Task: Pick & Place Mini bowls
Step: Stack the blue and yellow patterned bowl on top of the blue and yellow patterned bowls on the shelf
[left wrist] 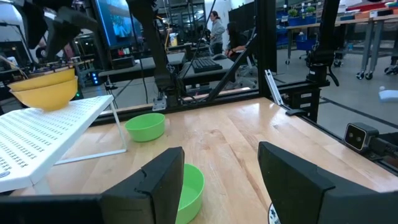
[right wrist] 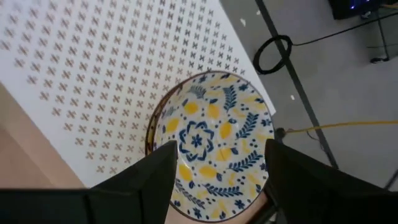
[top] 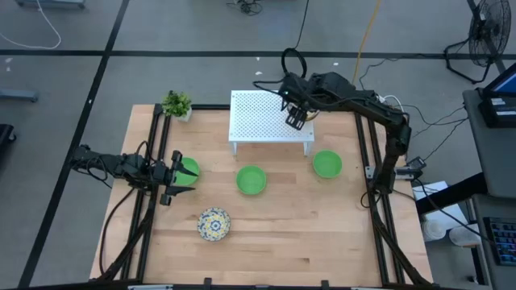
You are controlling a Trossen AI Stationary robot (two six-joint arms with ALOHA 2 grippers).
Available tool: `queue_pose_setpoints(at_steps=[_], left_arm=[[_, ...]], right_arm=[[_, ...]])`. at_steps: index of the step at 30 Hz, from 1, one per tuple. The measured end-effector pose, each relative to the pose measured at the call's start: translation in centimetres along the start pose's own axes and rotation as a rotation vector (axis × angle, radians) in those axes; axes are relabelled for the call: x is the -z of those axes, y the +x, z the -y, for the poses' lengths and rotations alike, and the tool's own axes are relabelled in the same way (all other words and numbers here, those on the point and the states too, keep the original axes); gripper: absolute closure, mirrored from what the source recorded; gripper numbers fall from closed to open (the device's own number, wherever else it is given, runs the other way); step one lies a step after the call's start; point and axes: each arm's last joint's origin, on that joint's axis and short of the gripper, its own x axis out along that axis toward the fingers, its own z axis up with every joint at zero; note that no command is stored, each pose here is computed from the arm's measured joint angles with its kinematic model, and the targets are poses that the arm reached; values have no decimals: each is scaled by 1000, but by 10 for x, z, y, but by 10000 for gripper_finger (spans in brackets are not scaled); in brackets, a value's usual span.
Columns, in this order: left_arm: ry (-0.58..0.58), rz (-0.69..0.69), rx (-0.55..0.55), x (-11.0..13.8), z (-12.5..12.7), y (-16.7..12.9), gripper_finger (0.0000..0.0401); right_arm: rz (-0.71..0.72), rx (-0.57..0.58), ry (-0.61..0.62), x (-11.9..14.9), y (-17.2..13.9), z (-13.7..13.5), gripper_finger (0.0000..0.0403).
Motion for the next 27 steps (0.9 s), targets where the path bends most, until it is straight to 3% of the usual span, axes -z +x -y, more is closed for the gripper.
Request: queue_pose_setpoints(at_steps=[9, 20, 27], left_arm=[[0, 0, 0, 0, 0, 0, 189], [0, 0, 0, 0, 0, 0, 189], [0, 0, 0, 0, 0, 0, 189]], right_arm=[[1, -113, 29, 2, -5, -5, 181], [-83, -109, -36, 10, 24, -23, 193], [-88, -108, -42, 11, 26, -23, 193]])
